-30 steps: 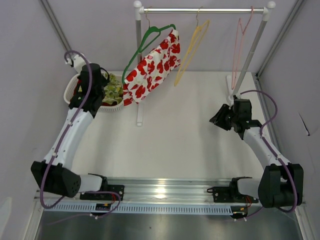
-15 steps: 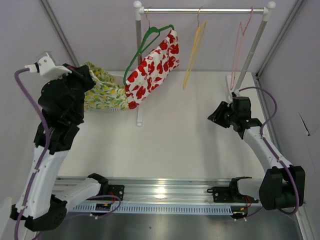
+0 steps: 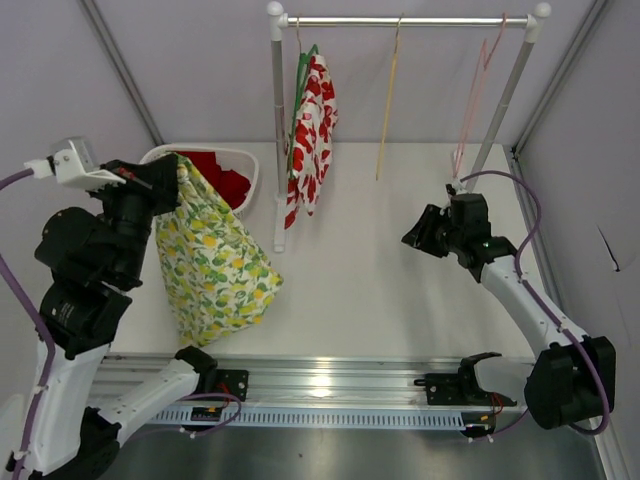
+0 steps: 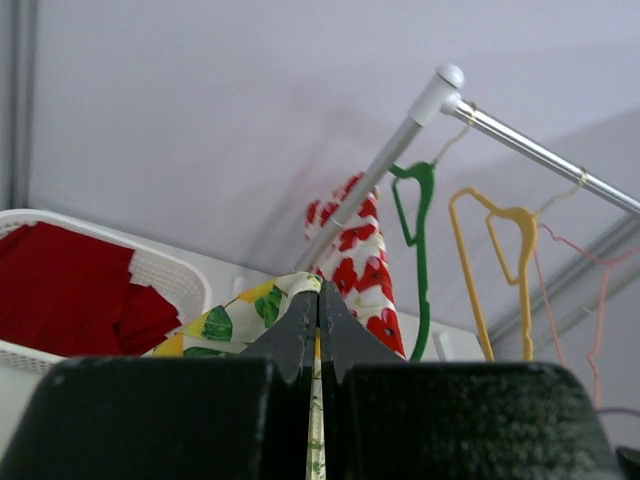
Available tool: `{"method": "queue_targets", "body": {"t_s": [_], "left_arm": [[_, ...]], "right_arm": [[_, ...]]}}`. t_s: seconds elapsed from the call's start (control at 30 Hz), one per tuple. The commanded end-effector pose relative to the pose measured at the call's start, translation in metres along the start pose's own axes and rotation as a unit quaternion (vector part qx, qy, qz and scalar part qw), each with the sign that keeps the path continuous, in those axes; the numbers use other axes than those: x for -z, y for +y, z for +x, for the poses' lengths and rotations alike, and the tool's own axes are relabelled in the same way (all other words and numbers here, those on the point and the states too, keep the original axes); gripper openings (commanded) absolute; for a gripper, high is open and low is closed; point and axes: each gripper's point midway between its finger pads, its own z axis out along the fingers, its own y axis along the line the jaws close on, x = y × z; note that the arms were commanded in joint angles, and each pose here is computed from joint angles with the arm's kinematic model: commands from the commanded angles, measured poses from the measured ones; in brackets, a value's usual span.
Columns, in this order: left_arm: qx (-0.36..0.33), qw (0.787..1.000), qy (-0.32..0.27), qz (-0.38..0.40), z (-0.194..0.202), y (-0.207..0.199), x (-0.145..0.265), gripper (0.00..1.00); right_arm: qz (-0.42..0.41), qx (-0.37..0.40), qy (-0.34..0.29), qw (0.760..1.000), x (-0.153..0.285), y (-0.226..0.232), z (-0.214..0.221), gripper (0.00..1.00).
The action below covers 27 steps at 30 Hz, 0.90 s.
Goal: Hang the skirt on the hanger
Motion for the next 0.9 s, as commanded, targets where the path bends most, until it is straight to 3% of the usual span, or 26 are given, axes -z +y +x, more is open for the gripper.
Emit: {"method": "queue_targets", "body": {"t_s": [0.0, 0.03, 0.13, 0.33, 0.53, 0.57, 0.6, 0.63, 0.67, 0.73, 0.87], "left_arm": [[0.029, 0.995, 0.046, 0.086, 0.03, -0.031, 0.0, 0.0], [0.026, 0.993, 0.08, 0.088, 0.064, -0.03, -0.005, 0.0], [0.04, 0.985, 0.119, 0.118, 0.101, -0.051, -0.012, 0.0], [0.019, 0.96, 0.209, 0.187, 0.188, -0.126, -0.006, 0.0], [0.006, 0.907, 0.323, 0.271, 0.303, -0.204, 0.028, 0.0], [-0.012, 0.888, 0.372, 0.271, 0.35, -0.207, 0.034, 0.0], [-0.01, 0.882, 0.39, 0.263, 0.365, -0.21, 0.033, 0.0], [-0.018, 0.877, 0.408, 0.252, 0.385, -0.207, 0.034, 0.04], [-0.032, 0.871, 0.43, 0.237, 0.416, -0.2, 0.036, 0.27], [-0.032, 0.867, 0.444, 0.224, 0.441, -0.188, 0.04, 0.5], [-0.025, 0.864, 0.451, 0.22, 0.453, -0.171, 0.052, 0.68]], "right_arm": [[-0.021, 0.017, -0.025, 0.999, 0.012, 0.02, -0.014, 0.42], [-0.022, 0.016, -0.024, 0.999, 0.013, 0.021, -0.012, 0.42], [-0.023, 0.013, -0.027, 0.999, 0.017, 0.021, -0.01, 0.42], [-0.014, 0.02, -0.049, 0.998, 0.037, 0.021, -0.015, 0.43], [0.028, 0.019, -0.067, 0.997, 0.055, 0.007, -0.021, 0.44], [0.041, 0.017, -0.062, 0.997, 0.056, 0.001, -0.018, 0.45], [0.055, 0.013, -0.064, 0.996, 0.058, -0.006, -0.019, 0.46], [0.066, 0.012, -0.065, 0.996, 0.058, -0.012, -0.019, 0.47], [0.072, 0.013, -0.06, 0.996, 0.057, -0.017, -0.014, 0.49], [0.073, 0.01, -0.058, 0.996, 0.056, -0.022, -0.012, 0.54], [0.083, 0.008, -0.044, 0.996, 0.048, -0.033, -0.001, 0.58]]}}
